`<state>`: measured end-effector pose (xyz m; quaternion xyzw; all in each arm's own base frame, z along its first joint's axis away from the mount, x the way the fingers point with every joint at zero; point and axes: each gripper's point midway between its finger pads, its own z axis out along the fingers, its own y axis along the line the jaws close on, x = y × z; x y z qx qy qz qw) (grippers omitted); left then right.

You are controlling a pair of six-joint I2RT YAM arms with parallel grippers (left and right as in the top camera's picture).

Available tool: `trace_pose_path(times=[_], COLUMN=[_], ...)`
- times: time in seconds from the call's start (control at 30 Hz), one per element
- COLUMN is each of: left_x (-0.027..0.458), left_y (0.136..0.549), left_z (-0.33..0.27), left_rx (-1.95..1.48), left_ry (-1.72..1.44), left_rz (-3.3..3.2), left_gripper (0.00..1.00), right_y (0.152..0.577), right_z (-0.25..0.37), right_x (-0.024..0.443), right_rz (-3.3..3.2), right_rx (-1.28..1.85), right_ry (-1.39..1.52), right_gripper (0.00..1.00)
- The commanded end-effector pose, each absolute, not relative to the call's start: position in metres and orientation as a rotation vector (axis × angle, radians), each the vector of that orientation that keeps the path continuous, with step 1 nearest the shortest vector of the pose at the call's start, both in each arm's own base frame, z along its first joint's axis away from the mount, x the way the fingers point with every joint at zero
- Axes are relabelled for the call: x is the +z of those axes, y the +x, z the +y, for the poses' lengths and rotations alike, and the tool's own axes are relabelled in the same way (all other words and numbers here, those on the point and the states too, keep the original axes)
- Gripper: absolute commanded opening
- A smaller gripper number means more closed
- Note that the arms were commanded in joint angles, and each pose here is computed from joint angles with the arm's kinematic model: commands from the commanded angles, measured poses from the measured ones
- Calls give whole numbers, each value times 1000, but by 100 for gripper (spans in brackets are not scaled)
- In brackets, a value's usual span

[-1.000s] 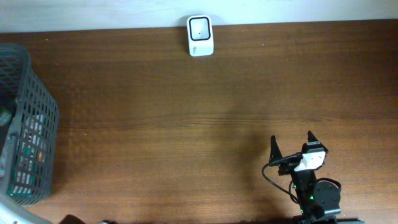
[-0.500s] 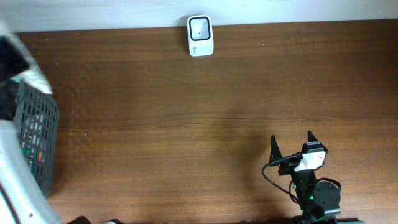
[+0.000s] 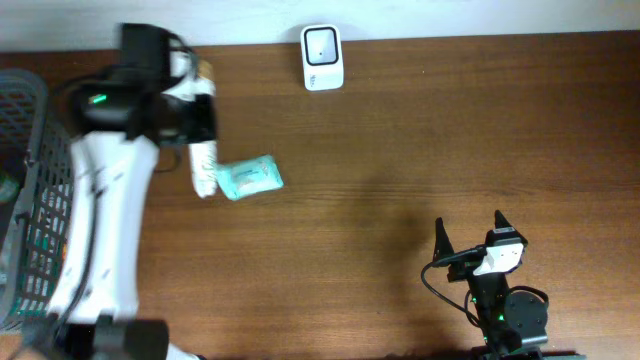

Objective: Scan the item barcode
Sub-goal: 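Lift the white tube and teal packet out, place them mid-table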

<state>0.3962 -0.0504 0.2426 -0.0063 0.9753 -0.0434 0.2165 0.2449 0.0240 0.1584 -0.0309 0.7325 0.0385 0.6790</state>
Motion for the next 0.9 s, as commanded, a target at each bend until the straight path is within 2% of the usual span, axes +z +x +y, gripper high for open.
trace_pose_path(times=[0.0,0.17,0.5,0.7,0.8,0.83,0.87], left_x=[178,114,84,46,33,33,34], left_y=[394,388,396,402,396,395,394], left_z=[-64,-82,-147,-152,-168,-174,-180], left_rx=[-66,-30,-25,361,362,358,350], left_ry=[-5,59,253,218,275,294,312], left_rz=[2881,3051,3014,2957,2967,2961,2950], left_gripper=[0,0,0,1,9,23,31], right_y=[245,245,245,245,245,245,245], right_z=[25,25,25,25,25,25,25], right_x=[155,155,155,155,155,155,155], right_rz=[1649,1649,1649,1649,1649,1649,1649], right_rx=[81,81,81,81,81,81,81], right_ry=[-76,-76,-76,-76,-76,-76,-76], right_gripper=[98,98,99,98,99,98,98])
